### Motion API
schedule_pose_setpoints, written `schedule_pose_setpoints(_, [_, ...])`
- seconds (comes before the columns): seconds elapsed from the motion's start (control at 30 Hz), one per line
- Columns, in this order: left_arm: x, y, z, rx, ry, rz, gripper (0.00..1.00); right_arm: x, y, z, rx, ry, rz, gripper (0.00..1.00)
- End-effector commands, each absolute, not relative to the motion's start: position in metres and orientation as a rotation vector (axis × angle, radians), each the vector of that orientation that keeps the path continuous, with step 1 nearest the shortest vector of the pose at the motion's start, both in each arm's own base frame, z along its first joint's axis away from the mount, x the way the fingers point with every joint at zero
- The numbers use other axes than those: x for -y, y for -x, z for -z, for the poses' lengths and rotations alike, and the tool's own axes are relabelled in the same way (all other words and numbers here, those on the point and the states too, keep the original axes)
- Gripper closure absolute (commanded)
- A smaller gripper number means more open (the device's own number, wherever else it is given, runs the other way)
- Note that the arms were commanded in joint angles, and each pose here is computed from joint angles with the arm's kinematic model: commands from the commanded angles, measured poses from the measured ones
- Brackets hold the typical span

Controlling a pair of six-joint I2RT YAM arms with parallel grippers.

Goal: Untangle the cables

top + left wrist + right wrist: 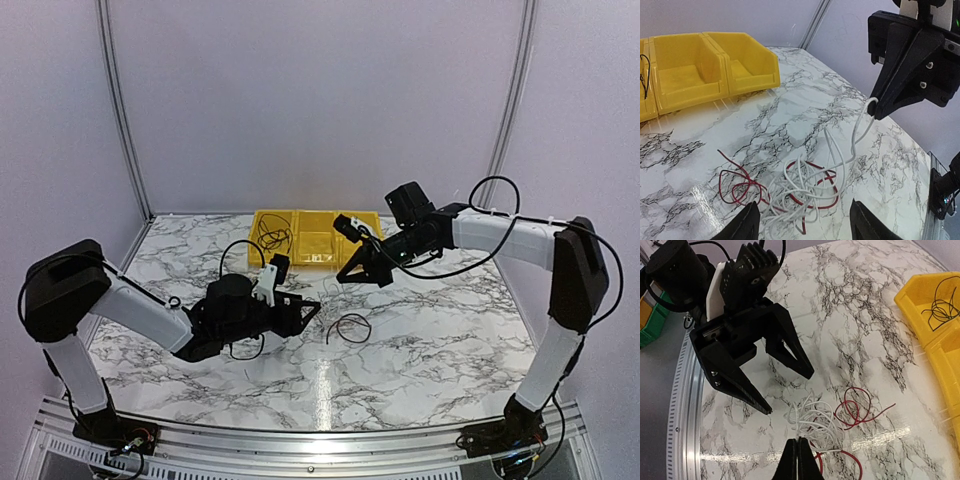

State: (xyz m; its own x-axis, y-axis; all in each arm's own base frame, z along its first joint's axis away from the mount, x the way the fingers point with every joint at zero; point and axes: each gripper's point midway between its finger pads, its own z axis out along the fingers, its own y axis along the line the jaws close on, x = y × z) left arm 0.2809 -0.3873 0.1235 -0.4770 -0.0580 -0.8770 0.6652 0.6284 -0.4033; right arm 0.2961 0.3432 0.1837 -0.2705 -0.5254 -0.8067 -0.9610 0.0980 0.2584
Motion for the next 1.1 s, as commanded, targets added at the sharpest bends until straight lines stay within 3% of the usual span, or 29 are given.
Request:
schedule_pose_setpoints(0.0, [0.389,-0.301,-0.16,-1.684,-0.303,1.026,0.39,-0.349,-0.296,-0.19,-1.839,1.46,-1.113,1.0])
schedule_pose_setpoints(0.4, [0.409,-0.307,-0.151,-1.672,-0.284,1.112,0.43,-0.359,-0.293,-0.185,-1.847,1.47,-1.143,1.0])
schedule_pose_setpoints(0.67, [0.361,-0.295,-0.152,-1.708,-0.12,0.983,0.45,-0.361,-0.31,-0.181,-1.903,1.423,-1.085,1.0])
schedule_pose_setpoints(1.07, [0.402,-0.295,-0.154,-1.7,-0.225,1.025,0.47,-0.363,-0.31,-0.182,-1.905,1.418,-1.098,1.0])
